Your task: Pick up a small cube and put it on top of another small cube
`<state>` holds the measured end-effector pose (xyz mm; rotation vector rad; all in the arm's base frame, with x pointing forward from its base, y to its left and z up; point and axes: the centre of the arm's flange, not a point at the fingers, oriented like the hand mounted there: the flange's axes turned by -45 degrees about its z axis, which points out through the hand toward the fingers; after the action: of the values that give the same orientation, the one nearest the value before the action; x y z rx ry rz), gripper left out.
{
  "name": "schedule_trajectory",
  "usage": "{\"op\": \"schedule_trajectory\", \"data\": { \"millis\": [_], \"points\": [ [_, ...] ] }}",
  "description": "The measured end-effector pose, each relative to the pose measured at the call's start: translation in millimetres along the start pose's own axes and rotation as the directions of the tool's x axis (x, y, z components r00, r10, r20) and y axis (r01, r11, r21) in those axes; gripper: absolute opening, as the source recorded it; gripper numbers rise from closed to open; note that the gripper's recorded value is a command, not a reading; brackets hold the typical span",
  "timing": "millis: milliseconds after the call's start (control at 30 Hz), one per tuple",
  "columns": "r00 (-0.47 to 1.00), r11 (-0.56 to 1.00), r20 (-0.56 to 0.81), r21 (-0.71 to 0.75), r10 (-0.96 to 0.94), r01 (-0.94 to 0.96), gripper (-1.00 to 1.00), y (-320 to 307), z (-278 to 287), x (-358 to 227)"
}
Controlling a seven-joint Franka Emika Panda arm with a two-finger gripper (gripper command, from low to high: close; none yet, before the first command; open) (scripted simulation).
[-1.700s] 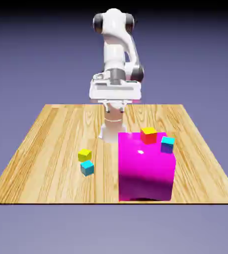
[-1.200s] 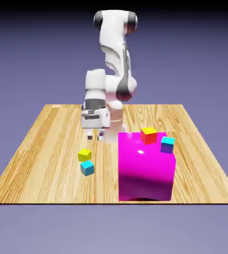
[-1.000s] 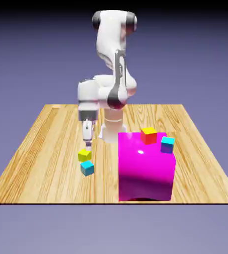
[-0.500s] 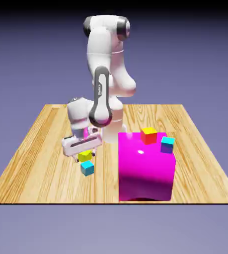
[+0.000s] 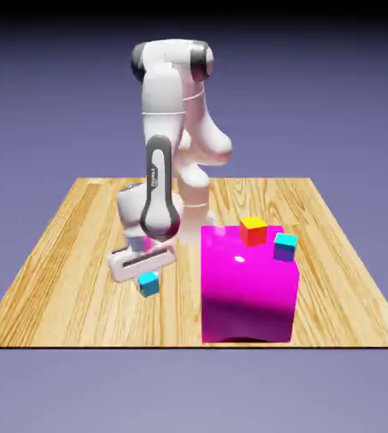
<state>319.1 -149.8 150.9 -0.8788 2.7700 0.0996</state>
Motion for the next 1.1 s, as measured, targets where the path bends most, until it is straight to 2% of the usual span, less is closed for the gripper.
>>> {"op": "schedule_trajectory", "data": {
  "millis": [300,467,567,667,833,967,1100],
  "points": [
    [1.000,1.000,-0.012,-0.003,0.005,-0.005,-1.00,5,-41,-2],
    [0.976,0.983,0.121,0.043,-0.182,0.178,-1.00,-30,-68,-93],
    [0.903,0.921,0.187,0.057,-0.388,0.384,-1.00,-43,-95,-148],
    [0.715,0.746,0.242,0.064,-0.656,0.663,-1.00,-13,-122,-231],
    [0.360,0.388,0.264,0.058,-0.895,0.920,-1.00,28,-161,-296],
    [0.046,0.051,0.275,0.011,-0.960,0.999,-1.00,72,-182,-320],
    [-0.255,-0.280,0.299,-0.042,-0.919,0.959,-1.00,115,-204,-335]
  ]
}}
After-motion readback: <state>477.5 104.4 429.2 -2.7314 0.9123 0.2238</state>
